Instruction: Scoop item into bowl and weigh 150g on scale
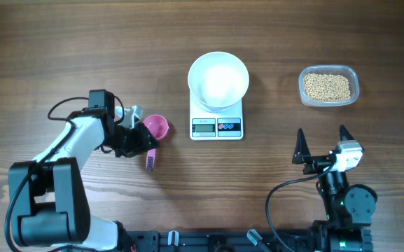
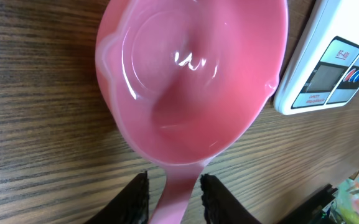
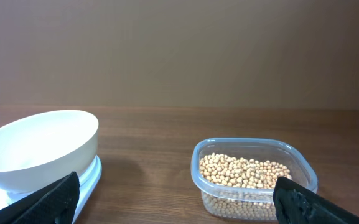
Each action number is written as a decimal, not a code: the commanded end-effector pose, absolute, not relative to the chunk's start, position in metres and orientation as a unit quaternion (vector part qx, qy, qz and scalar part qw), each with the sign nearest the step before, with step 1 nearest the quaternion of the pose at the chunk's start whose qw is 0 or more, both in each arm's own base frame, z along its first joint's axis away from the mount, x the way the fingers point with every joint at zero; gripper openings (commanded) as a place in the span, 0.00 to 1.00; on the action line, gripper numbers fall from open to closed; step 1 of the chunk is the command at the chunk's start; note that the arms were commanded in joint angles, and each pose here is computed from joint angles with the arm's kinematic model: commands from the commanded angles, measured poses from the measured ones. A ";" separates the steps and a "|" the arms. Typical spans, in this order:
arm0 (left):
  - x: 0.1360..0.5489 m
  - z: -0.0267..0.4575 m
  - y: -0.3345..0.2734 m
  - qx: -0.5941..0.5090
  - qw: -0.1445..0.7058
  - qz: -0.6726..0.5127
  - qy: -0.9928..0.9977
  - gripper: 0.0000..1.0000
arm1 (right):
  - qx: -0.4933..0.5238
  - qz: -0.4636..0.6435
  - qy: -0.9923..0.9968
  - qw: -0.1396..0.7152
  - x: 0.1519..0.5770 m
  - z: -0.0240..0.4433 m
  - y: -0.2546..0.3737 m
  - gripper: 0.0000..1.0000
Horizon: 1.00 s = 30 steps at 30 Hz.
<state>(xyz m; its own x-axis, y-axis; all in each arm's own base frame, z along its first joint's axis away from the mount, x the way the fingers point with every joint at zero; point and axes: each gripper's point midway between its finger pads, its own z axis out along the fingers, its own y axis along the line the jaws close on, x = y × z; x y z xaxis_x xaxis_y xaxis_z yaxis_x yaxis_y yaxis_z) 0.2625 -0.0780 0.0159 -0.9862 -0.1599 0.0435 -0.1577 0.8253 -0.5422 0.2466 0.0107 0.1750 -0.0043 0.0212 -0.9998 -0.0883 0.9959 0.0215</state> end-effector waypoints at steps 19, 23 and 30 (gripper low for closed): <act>0.260 0.015 -0.080 -0.083 -0.004 -0.295 0.952 0.07 | -0.020 0.039 0.704 0.709 0.246 0.177 0.010 1.00; 0.261 0.025 -0.090 -0.081 -0.001 -0.328 0.941 0.04 | -0.020 0.039 0.704 0.709 0.246 0.177 0.010 1.00; 0.273 0.071 -0.110 -0.077 0.022 -0.407 0.910 0.04 | -0.020 0.039 0.704 0.709 0.246 0.177 0.010 1.00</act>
<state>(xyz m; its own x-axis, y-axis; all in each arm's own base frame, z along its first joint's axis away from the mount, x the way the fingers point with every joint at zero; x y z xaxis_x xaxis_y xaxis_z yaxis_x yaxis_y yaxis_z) 0.2572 -0.0960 0.0312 -0.9856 -0.1486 0.0803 -0.1652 0.7492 -0.6414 0.2466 0.0107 0.1750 -0.0043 0.0212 -0.9998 -0.0883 0.9959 0.0215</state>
